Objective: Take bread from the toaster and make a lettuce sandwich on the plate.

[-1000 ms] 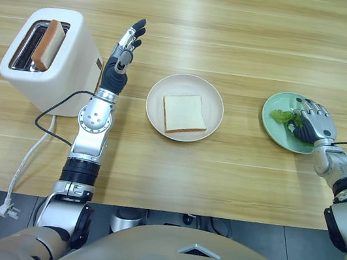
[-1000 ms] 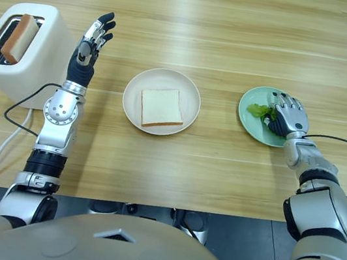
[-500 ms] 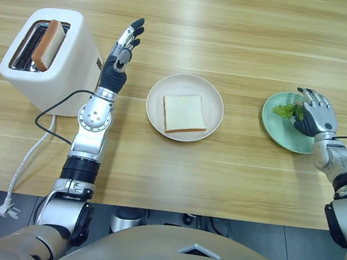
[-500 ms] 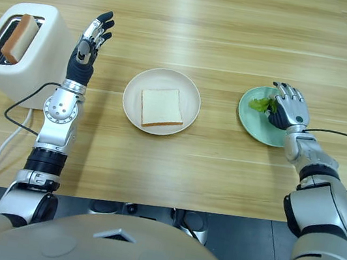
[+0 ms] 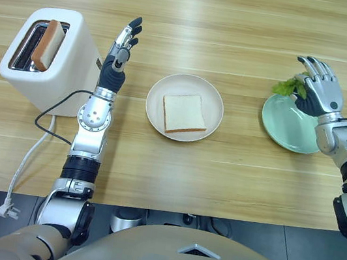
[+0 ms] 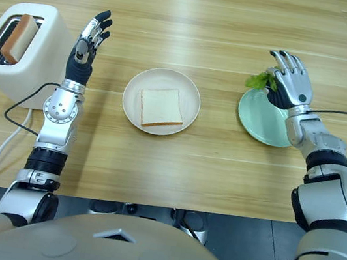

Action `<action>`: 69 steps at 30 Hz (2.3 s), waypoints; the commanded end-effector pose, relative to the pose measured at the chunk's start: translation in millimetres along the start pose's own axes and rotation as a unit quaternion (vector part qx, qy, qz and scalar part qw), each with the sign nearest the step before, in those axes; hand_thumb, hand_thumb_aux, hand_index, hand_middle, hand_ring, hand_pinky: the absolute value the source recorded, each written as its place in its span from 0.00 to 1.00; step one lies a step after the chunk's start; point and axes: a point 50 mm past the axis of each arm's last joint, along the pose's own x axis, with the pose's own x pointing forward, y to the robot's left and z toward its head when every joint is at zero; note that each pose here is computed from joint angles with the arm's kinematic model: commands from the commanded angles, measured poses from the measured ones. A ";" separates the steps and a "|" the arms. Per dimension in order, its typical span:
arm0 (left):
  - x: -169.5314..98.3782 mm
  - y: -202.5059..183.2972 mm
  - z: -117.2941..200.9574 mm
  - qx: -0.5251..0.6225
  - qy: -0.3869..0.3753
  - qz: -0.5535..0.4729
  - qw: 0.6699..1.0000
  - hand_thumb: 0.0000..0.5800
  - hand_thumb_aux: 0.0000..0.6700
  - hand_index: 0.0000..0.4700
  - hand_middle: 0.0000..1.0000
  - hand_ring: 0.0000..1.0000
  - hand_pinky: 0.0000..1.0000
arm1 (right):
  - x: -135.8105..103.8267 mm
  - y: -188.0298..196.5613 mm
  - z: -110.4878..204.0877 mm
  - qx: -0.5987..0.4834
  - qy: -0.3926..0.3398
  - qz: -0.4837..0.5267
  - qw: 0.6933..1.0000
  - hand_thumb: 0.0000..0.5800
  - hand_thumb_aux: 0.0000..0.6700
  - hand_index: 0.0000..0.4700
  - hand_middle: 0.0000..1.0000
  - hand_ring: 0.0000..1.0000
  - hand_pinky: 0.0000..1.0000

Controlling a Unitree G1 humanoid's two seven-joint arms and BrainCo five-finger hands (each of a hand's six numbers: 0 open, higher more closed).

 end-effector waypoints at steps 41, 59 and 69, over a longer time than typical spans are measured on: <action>2.2 -0.3 -21.7 0.004 0.023 0.013 1.000 0.00 0.00 0.00 0.00 0.00 0.00 | 56.2 45.7 191.1 0.069 -0.381 0.149 0.910 1.00 1.00 0.98 0.00 0.00 0.00; 0.9 -1.0 -23.8 0.003 0.028 0.011 1.000 0.00 0.00 0.00 0.00 0.00 0.00 | 51.5 53.0 194.2 0.076 -0.375 0.176 0.907 0.00 0.00 0.00 0.00 0.00 0.00; 0.4 -0.8 -24.4 0.003 0.029 0.011 1.000 0.00 0.00 0.00 0.00 0.00 0.00 | 52.5 52.4 189.3 0.080 -0.360 0.171 0.913 0.00 0.00 0.00 0.00 0.00 0.00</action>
